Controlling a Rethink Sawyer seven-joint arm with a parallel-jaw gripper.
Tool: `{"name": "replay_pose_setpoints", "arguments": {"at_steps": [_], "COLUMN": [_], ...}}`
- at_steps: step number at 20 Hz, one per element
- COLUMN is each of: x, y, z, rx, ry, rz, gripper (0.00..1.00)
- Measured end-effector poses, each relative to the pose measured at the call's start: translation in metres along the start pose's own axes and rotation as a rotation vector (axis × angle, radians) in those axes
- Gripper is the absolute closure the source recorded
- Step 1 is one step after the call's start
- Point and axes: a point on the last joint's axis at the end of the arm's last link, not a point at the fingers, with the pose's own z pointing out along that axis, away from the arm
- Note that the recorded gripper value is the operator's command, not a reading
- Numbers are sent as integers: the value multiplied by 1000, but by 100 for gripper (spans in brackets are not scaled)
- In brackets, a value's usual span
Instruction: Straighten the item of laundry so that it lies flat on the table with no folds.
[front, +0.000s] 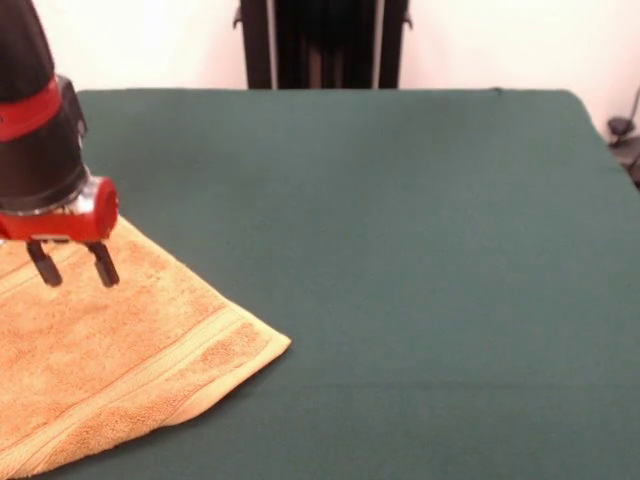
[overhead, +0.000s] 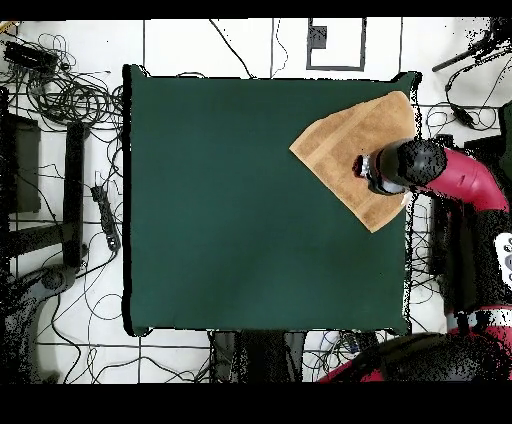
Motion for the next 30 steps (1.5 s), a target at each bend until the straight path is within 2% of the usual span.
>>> {"name": "replay_pose_setpoints", "arguments": {"at_steps": [5, 11, 13, 16, 23, 30], "x": [-16, -35, -38, -46, -62, -82], "y": [2, -9, -11, -10, -10, 4], "z": [13, 25, 25, 24, 24, 23], "rx": [6, 14, 13, 9, 13, 12], "ry": [-20, -34, -27, 18, 51, 80], "rz": [6, 37, 44, 56, 77, 93], "gripper": [0, 0, 0, 0, 0, 0]}}
